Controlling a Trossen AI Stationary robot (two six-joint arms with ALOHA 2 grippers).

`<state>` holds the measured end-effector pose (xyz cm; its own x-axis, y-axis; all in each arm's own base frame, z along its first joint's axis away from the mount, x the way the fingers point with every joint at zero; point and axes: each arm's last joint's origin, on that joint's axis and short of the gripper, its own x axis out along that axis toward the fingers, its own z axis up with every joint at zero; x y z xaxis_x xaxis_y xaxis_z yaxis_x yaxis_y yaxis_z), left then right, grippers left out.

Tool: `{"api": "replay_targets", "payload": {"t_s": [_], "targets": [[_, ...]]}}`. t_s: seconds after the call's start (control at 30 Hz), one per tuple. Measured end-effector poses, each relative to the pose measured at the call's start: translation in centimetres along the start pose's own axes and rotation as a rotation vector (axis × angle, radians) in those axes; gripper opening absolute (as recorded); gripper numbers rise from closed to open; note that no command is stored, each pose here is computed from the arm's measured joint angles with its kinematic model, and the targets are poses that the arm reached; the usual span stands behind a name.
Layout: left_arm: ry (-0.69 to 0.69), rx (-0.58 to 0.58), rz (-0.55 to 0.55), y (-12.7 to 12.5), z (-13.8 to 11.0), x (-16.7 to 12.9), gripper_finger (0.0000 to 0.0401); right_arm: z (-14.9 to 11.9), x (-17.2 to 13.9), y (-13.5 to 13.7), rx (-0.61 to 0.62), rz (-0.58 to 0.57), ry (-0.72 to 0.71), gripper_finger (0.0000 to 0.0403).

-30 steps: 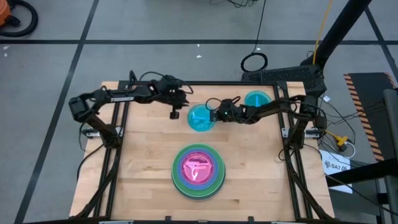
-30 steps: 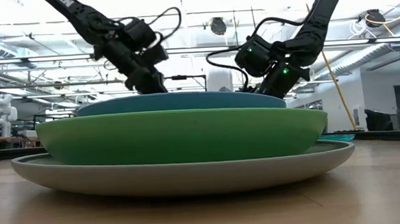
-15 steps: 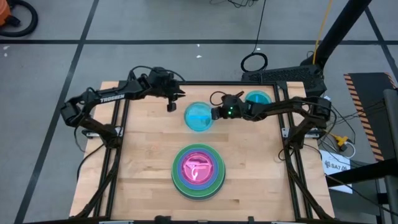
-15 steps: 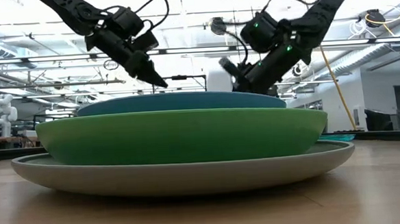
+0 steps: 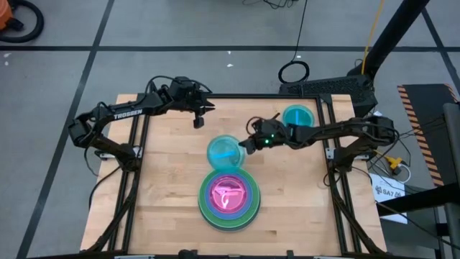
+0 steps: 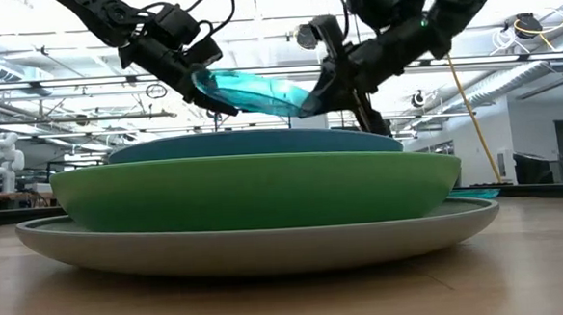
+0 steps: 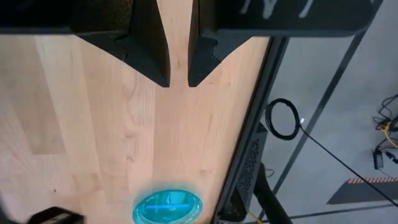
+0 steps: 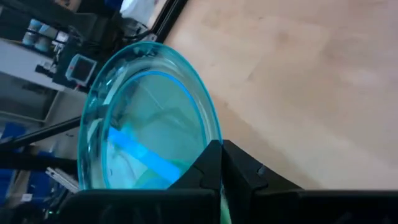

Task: Stack plastic plates
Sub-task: Stack the bottom small blue plate on top of the small pink plate

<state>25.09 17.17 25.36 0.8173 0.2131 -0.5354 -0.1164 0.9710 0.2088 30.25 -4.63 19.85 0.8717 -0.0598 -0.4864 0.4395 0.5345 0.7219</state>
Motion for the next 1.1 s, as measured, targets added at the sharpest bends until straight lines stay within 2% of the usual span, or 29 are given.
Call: {"api": "replay_targets", "payload": {"t_s": [0.13, 0.57, 0.87, 1.1], "targets": [[0.0, 0.004, 0.0, 0.0, 0.0, 0.0, 0.0065, -0.9, 0.1, 2.1, -0.02, -0.005, 0.023, 0.0], [-0.011, 0.022, 0.004, 0.0, 0.1, 0.0, 0.0065, -3.8, -0.6, 7.5, 0.023, -0.142, 0.169, 0.0], [-0.023, 0.027, 0.009, 0.1, 0.2, 0.0, 0.0065, -5.8, 0.5, 8.4, 0.11, -0.291, 0.278, 0.0], [-0.025, 0.039, 0.011, 0.1, 0.3, 0.0, 0.0065, -7.1, 2.4, 8.8, 0.126, -0.307, 0.403, 0.0]]}}
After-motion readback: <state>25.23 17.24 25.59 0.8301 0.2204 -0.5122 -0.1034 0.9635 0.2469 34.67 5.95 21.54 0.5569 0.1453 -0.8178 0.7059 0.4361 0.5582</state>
